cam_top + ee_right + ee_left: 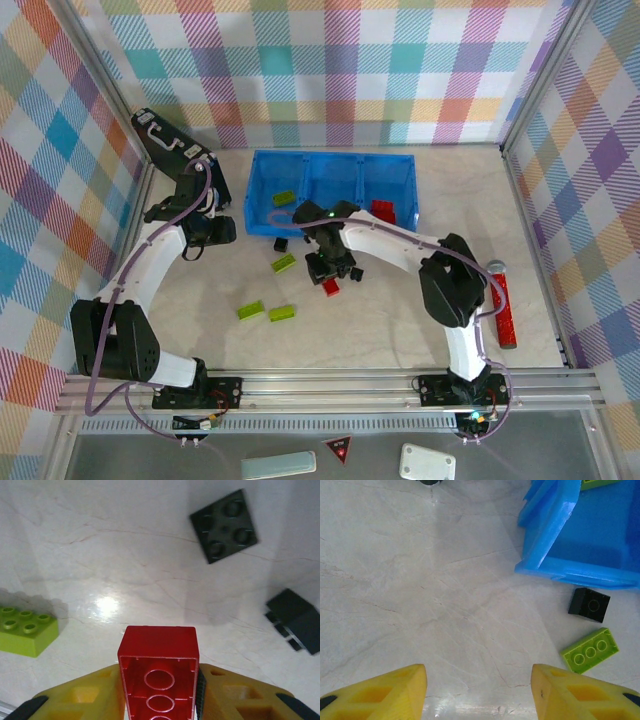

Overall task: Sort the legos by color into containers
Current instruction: Pick up the lego from the center of the table, then place the lego in the container.

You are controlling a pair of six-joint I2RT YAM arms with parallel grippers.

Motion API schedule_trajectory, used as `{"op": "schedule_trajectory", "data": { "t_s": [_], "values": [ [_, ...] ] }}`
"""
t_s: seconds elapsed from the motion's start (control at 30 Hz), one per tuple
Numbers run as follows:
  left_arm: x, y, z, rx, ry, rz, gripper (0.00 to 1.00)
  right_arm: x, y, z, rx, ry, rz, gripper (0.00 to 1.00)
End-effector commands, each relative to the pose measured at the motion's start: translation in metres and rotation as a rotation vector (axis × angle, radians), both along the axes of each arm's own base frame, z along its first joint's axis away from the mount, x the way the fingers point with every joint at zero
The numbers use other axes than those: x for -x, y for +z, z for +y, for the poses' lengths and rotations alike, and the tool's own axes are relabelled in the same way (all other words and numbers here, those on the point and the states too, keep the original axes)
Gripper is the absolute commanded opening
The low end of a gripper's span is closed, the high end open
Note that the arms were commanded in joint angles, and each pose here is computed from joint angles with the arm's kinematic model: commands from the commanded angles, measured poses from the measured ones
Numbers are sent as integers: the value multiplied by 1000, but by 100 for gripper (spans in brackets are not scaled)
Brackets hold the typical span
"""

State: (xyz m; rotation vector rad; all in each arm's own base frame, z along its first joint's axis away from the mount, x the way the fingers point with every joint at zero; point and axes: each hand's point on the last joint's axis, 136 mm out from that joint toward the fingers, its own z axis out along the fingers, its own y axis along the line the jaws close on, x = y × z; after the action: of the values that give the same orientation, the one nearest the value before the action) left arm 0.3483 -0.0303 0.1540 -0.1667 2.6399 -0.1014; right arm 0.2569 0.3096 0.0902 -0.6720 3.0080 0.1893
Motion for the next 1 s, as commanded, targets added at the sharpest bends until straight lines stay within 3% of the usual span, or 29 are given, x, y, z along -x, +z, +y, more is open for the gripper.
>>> {"op": "schedule_trajectory", "data": {
  "t_s": [0.0, 0.5, 0.97],
  "values": [
    [-3, 0, 2, 16, 9, -2, 57, -2, 16, -18, -12, -27, -13, 40],
    [-4, -4, 2, 19, 10, 14, 57, -29, 42, -84, -41, -150, -57, 40],
    [-4, -3, 4, 12, 10, 11, 57, -90, 49, -148, -54, -309, -104, 39]
  ]
}}
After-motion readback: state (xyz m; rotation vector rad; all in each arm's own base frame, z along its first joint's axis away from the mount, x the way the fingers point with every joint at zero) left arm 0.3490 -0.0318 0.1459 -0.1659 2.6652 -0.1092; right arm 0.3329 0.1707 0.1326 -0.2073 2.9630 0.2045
